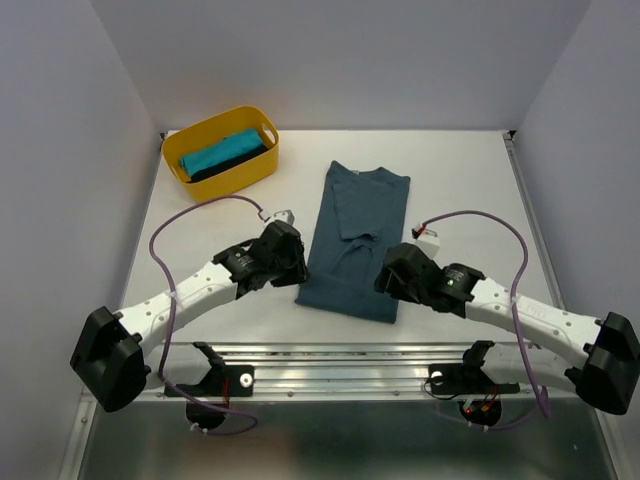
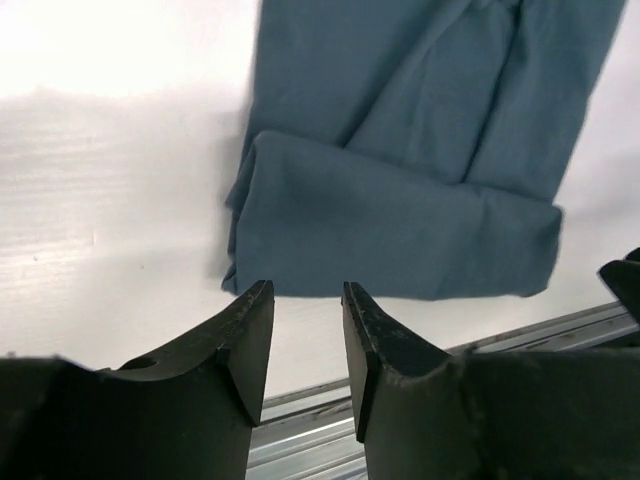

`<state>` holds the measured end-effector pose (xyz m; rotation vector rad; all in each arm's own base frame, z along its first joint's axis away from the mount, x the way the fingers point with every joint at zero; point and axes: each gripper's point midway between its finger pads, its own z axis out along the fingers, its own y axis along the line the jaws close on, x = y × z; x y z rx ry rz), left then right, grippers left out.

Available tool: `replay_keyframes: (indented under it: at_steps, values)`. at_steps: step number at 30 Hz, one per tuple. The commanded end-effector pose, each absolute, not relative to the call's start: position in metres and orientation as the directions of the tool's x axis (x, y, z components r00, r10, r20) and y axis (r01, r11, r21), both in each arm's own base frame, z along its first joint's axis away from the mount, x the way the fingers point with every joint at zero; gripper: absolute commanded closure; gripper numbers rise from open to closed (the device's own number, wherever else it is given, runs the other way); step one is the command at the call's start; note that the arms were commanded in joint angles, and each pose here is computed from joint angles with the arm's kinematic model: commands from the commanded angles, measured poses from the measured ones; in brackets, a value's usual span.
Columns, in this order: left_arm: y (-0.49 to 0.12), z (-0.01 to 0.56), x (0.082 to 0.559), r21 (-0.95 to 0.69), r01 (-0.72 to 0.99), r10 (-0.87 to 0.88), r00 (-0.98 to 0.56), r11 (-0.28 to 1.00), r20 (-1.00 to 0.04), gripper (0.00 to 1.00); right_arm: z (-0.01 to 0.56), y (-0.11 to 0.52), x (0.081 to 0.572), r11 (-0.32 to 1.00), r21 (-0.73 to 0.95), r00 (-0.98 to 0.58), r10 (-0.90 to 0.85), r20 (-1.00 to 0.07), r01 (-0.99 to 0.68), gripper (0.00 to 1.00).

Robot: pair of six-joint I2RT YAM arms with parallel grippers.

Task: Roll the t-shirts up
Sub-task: Roll the T-shirt to the center of the board.

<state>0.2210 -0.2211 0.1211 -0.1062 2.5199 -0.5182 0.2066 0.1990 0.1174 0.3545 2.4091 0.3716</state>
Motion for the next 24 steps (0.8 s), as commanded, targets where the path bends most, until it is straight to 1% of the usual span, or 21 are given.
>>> replay_keyframes:
  at_steps: [1, 2, 3, 5, 6, 9, 10, 13, 16, 20, 21, 22, 23, 24]
  values:
    - [-0.219, 0.105, 0.203, -0.440, 0.018, -0.207, -0.865, 0.898, -0.457, 0.48, 0.097, 0.179, 0.189, 0.924, 0.325, -0.751, 0.360, -0.553, 0.204, 0.32]
    - [-0.219, 0.104, 0.202, -0.451, 0.014, -0.217, -0.863, 0.892, -0.456, 0.47, 0.100, 0.182, 0.189, 0.912, 0.362, -0.745, 0.377, -0.550, 0.195, 0.31]
    - [-0.216, 0.101, 0.198, -0.456, 0.000, -0.230, -0.864, 0.890, -0.447, 0.45, 0.093, 0.181, 0.184, 0.908, 0.369, -0.755, 0.381, -0.534, 0.197, 0.29]
    - [-0.213, 0.094, 0.196, -0.460, -0.019, -0.247, -0.862, 0.887, -0.442, 0.43, 0.094, 0.181, 0.183, 0.902, 0.388, -0.752, 0.388, -0.534, 0.190, 0.29]
    - [-0.213, 0.095, 0.194, -0.471, -0.013, -0.248, -0.862, 0.882, -0.442, 0.40, 0.092, 0.180, 0.181, 0.906, 0.382, -0.756, 0.377, -0.535, 0.181, 0.29]
    - [-0.208, 0.091, 0.194, -0.474, -0.030, -0.272, -0.849, 0.880, -0.453, 0.26, 0.084, 0.169, 0.178, 0.910, 0.350, -0.750, 0.390, -0.535, 0.223, 0.28]
    - [-0.206, 0.090, 0.194, -0.469, -0.036, -0.279, -0.844, 0.882, -0.459, 0.18, 0.081, 0.167, 0.176, 0.909, 0.344, -0.753, 0.393, -0.528, 0.234, 0.28]
    - [-0.196, 0.081, 0.195, -0.444, -0.077, -0.304, -0.830, 0.893, -0.468, 0.09, 0.073, 0.171, 0.169, 0.912, 0.336, -0.784, 0.384, -0.487, 0.237, 0.26]
    - [-0.191, 0.073, 0.194, -0.445, -0.114, -0.337, -0.819, 0.888, -0.464, 0.09, 0.058, 0.174, 0.161, 0.905, 0.336, -0.808, 0.396, -0.437, 0.262, 0.26]
    - [-0.185, 0.062, 0.192, -0.443, -0.160, -0.373, -0.811, 0.882, -0.450, 0.14, 0.045, 0.175, 0.153, 0.874, 0.384, -0.802, 0.448, -0.395, 0.299, 0.27]
    - [-0.187, 0.055, 0.186, -0.442, -0.154, -0.359, -0.830, 0.883, -0.427, 0.17, 0.042, 0.174, 0.152, 0.855, 0.411, -0.790, 0.477, -0.386, 0.315, 0.28]
    - [-0.188, 0.052, 0.184, -0.445, -0.153, -0.354, -0.839, 0.882, -0.414, 0.17, 0.036, 0.171, 0.149, 0.855, 0.402, -0.791, 0.482, -0.378, 0.329, 0.29]
    - [-0.193, 0.051, 0.185, -0.464, -0.144, -0.356, -0.840, 0.874, -0.409, 0.19, 0.040, 0.173, 0.150, 0.836, 0.439, -0.778, 0.504, -0.374, 0.330, 0.30]
    - [-0.194, 0.042, 0.180, -0.462, -0.145, -0.344, -0.858, 0.875, -0.382, 0.19, 0.039, 0.174, 0.149, 0.824, 0.457, -0.776, 0.517, -0.362, 0.336, 0.32]
